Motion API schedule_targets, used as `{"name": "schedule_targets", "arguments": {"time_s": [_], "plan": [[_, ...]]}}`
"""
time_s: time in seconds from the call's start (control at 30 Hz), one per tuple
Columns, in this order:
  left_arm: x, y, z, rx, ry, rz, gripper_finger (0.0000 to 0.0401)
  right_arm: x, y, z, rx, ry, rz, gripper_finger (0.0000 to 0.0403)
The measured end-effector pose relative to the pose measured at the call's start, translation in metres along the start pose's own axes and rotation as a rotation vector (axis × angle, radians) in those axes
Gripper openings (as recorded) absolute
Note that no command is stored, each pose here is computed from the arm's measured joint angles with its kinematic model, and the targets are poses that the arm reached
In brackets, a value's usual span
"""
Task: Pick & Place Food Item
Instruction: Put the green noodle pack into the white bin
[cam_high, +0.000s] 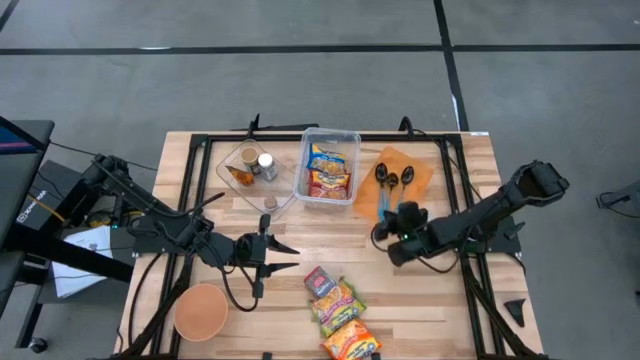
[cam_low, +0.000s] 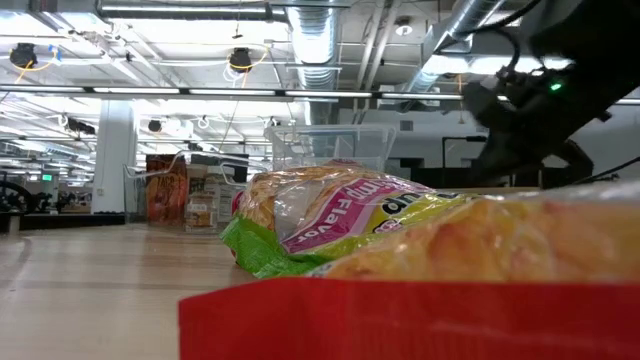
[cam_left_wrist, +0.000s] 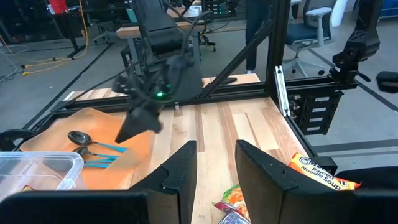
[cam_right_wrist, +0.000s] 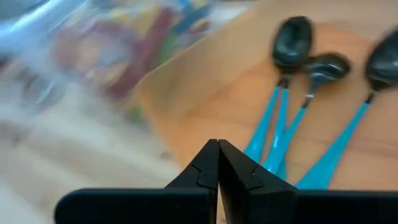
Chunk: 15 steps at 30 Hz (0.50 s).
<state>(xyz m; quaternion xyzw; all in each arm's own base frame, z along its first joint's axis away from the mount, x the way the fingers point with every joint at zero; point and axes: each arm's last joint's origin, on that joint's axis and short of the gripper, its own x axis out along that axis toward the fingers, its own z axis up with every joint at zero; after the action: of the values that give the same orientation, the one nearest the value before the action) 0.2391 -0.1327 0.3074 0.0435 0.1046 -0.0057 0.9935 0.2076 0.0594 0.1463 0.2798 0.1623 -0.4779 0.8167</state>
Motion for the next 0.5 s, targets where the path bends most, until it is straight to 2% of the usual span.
{"name": "schedule_targets", "arguments": {"time_s": [0.17, 0.5], "plan": [[0.000, 0.000, 0.000, 0.001, 0.001, 0.000, 0.0103, -0.030, 0.005, -0.007, -0.137, 0.027, 0.153, 0.0000], [0.000, 0.000, 0.000, 0.001, 0.001, 0.000, 0.0103, -0.094, 0.025, -0.029, -0.413, -0.010, 0.573, 0.0000]]}}
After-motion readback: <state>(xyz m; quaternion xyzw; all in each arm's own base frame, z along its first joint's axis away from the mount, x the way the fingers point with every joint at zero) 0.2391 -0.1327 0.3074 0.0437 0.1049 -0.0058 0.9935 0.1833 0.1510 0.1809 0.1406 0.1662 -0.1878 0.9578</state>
